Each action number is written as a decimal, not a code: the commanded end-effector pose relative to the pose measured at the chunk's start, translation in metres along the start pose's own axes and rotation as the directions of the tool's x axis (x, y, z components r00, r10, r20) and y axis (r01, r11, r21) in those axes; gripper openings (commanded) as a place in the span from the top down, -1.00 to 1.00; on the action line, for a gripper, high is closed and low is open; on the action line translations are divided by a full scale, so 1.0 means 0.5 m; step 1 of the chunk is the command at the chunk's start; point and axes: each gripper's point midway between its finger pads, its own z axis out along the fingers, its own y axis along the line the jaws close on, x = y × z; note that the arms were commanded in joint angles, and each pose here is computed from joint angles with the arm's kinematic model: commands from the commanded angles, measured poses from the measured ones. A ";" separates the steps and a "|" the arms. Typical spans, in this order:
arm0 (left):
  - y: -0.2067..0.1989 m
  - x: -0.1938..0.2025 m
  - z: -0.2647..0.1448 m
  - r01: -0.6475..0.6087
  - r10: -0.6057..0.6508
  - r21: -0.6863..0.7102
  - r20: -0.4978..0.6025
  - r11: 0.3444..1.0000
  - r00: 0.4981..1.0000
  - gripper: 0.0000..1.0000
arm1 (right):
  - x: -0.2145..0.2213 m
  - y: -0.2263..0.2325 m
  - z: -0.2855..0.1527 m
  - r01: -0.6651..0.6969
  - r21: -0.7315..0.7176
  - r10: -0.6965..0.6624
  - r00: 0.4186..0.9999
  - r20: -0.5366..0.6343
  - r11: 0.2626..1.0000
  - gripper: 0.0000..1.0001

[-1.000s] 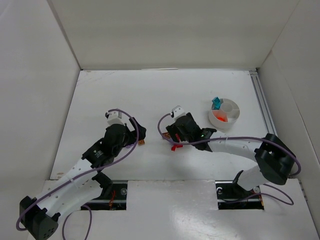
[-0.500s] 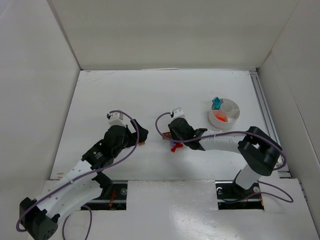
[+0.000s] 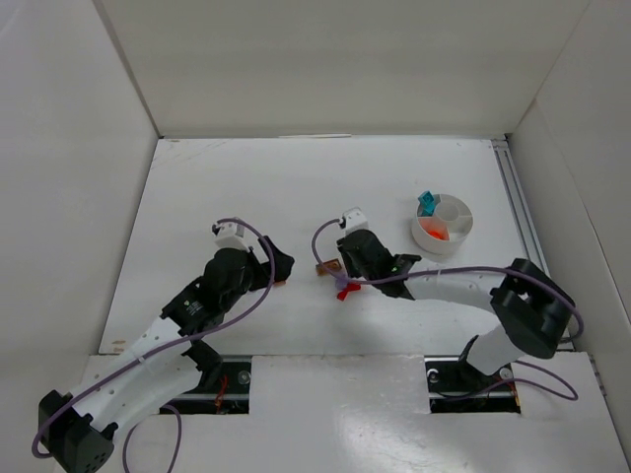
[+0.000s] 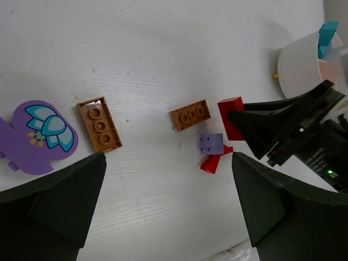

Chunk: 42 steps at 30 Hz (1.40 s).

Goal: Sort the legos into containers by color

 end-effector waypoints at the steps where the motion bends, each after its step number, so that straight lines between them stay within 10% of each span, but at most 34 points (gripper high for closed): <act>1: -0.026 -0.017 -0.001 -0.020 0.018 0.060 0.030 0.998 0.999 -1.00 | -0.112 -0.023 -0.054 0.017 0.005 -0.018 0.981 0.195 1.000 0.62; 16: -0.099 -0.014 0.026 -0.099 0.098 0.226 0.014 0.969 0.995 -1.00 | -0.265 -0.407 -0.325 0.206 0.398 -0.413 0.723 0.553 0.894 0.70; 28: -0.115 -0.018 0.075 -0.108 0.115 0.198 -0.022 0.974 0.993 -1.00 | -0.149 -0.576 -0.283 0.014 0.458 -0.244 0.859 0.449 0.889 0.70; 42: -0.117 -0.002 0.093 -0.117 0.131 0.205 -0.055 0.972 0.990 -1.00 | -0.101 -0.566 -0.244 -0.106 0.415 -0.157 0.820 0.550 0.904 0.68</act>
